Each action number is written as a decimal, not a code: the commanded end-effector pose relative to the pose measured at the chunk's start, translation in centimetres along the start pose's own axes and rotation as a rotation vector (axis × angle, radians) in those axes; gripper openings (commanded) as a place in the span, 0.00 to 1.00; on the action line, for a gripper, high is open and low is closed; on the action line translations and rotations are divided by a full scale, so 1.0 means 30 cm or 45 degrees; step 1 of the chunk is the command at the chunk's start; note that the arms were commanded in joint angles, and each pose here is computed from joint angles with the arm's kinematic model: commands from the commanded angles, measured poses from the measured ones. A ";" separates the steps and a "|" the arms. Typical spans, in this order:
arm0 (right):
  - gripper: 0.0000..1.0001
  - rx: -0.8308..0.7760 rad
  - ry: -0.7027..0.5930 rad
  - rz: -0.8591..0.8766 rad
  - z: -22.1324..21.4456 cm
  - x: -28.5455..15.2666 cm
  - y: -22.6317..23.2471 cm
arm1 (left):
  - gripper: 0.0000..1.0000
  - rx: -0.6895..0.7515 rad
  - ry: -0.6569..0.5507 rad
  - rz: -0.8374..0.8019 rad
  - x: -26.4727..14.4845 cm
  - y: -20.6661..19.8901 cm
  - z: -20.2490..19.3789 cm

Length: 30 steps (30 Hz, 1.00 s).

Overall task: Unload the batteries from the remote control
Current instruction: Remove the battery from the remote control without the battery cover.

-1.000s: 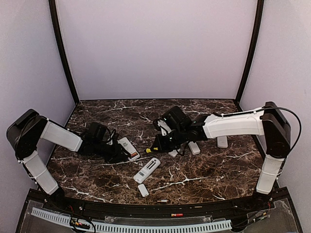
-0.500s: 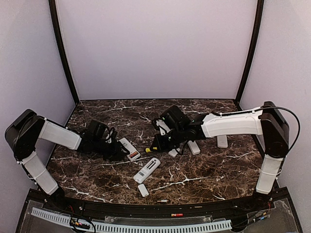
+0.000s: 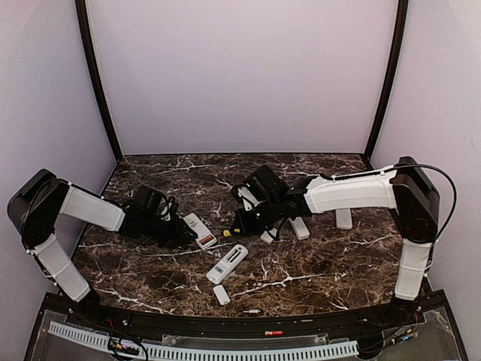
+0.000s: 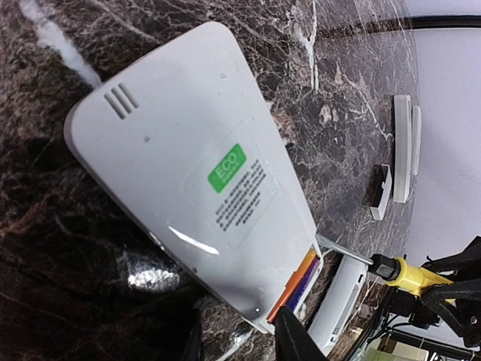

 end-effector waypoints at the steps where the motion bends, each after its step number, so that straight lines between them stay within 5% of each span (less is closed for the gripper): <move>1: 0.00 -0.020 -0.013 0.023 0.013 -0.001 0.027 | 0.30 -0.012 0.011 0.037 -0.002 0.020 -0.004; 30: 0.00 -0.070 -0.040 0.029 0.008 -0.026 0.048 | 0.23 -0.010 0.026 0.043 0.004 0.025 -0.007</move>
Point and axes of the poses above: each gripper's point midway between its finger pads, its own x axis out along the fingers, its own y axis along the line the jaws close on, z = x × y, the point moved 5 cm from there along -x, back along the fingers, and after that the axes turned 8 degrees about x, right-handed, at the moved point
